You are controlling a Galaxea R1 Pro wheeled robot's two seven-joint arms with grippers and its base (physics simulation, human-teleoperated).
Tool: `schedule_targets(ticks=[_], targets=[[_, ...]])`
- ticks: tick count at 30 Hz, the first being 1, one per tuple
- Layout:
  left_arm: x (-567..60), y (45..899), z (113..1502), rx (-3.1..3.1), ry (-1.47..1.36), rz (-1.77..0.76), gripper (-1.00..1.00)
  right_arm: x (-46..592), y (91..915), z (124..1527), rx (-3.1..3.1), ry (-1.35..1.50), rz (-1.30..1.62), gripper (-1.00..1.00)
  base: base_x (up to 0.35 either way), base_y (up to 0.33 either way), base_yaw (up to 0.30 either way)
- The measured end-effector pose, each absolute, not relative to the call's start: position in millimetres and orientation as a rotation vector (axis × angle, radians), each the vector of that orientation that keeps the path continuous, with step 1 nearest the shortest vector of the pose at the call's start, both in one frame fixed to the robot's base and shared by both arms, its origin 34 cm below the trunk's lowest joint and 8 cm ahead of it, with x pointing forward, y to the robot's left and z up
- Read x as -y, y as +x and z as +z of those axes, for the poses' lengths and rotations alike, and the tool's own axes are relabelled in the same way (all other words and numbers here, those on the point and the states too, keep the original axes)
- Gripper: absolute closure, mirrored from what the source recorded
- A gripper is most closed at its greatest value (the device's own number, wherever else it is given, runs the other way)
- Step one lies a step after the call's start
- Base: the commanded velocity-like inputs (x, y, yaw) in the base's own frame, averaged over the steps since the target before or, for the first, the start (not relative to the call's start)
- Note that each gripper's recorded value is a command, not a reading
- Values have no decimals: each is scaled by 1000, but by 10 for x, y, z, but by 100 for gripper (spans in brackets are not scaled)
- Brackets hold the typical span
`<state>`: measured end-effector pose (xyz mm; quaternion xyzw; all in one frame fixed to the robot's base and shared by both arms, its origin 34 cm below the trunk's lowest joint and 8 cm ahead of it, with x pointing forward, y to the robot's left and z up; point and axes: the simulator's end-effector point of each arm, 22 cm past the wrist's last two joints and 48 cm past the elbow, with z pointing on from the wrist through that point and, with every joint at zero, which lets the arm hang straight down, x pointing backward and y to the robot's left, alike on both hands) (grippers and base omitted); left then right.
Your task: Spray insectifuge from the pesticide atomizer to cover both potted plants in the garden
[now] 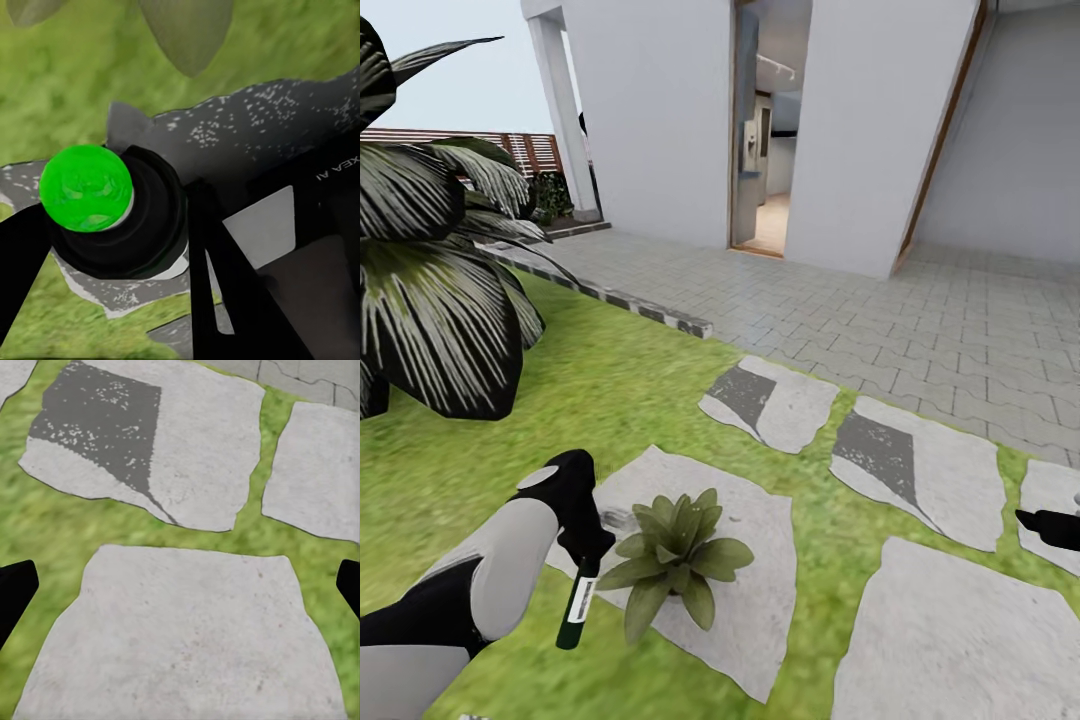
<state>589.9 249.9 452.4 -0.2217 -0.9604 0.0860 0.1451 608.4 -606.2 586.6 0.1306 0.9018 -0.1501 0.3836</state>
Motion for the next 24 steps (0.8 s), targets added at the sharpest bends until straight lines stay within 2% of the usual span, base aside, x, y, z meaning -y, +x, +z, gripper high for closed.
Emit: schedule_targets(ticks=[24], targets=[[-2518, 5867, 4405, 2738, -626, 254, 100, 6061, 6088, 5737, -2332, 329, -391, -100, 0, 0, 0]])
